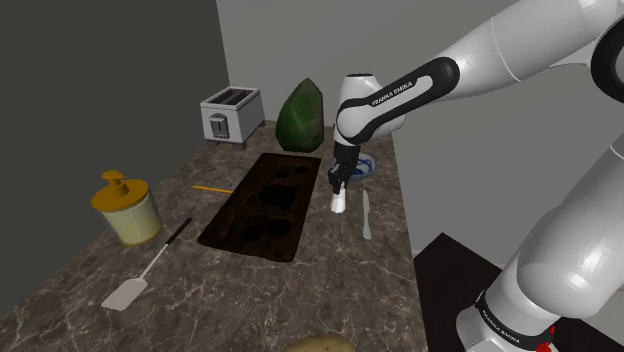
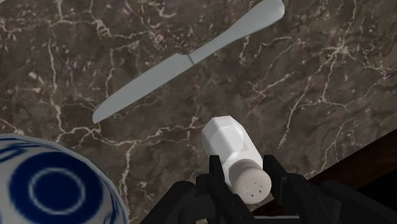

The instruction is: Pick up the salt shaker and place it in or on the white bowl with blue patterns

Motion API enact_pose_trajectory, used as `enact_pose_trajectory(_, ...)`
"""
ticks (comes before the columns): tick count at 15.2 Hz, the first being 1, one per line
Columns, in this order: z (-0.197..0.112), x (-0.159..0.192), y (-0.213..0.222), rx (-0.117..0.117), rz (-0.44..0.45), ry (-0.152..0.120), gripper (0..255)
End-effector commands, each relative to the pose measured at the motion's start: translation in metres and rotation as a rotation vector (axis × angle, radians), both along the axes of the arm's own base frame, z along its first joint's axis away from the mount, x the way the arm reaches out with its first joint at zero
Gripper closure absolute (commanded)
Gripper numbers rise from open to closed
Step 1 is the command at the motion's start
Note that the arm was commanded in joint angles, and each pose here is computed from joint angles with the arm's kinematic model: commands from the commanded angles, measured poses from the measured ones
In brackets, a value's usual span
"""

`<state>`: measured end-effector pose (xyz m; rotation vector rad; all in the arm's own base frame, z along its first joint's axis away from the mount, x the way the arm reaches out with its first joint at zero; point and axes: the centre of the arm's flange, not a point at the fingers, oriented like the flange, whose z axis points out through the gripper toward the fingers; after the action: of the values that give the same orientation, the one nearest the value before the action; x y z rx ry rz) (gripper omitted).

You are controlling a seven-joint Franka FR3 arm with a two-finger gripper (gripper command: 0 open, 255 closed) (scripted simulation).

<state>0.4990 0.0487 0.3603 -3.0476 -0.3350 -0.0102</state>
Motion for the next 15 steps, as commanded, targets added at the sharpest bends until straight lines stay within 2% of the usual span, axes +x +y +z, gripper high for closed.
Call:
enact_pose_trajectory(1, -0.001, 0.000, 0.000, 0.000, 0.000, 0.001, 255)
enact_pose_trajectory(5, 0.000, 0.000, 0.000, 0.000, 0.000, 0.001, 255)
enact_pose_trajectory(15, 0.052, 0.000, 0.000, 0.000, 0.000, 0.001, 255)
